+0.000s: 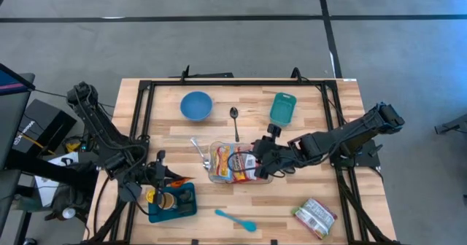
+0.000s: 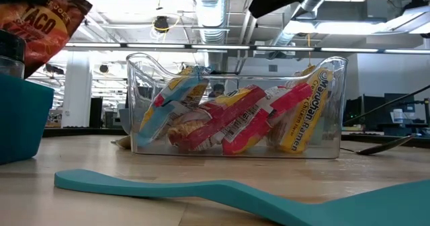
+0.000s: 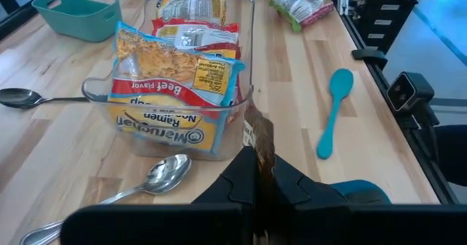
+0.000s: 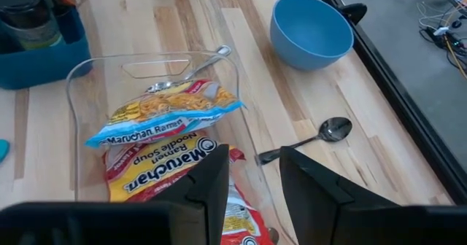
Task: Pick & Place Food Item
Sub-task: Put the orange spice bag into the dark blue bin
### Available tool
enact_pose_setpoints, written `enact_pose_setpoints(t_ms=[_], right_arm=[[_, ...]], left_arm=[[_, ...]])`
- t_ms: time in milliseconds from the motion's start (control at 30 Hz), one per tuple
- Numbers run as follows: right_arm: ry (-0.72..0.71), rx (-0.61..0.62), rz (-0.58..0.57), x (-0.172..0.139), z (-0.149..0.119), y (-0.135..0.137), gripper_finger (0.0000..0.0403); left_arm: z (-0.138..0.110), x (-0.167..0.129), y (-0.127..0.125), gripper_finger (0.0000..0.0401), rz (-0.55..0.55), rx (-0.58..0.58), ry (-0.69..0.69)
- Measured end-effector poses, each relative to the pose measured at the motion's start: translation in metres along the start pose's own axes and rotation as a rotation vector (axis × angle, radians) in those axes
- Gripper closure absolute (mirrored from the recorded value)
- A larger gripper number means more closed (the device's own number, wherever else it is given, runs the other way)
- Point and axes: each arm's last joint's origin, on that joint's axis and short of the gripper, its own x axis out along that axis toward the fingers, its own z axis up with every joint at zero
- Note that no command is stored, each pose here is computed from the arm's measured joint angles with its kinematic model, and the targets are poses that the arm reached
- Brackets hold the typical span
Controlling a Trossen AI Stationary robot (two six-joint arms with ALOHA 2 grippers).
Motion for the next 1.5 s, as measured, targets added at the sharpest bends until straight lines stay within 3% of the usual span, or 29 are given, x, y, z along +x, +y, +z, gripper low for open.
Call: enact_pose_setpoints(t_ms=[667, 1500], right_arm=[[-0.001, 0.000, 0.001, 0.000, 0.000, 0.000, 0.0286], [-0.013, 0.009, 0.006, 0.000, 0.001, 0.001, 0.0286]], left_arm=[[0.002, -0.007, -0.002, 0.0401, -0.051, -0.048, -0.012], [-0.023, 0.006, -0.006, 0.0401, -0.053, -0.131, 0.065]])
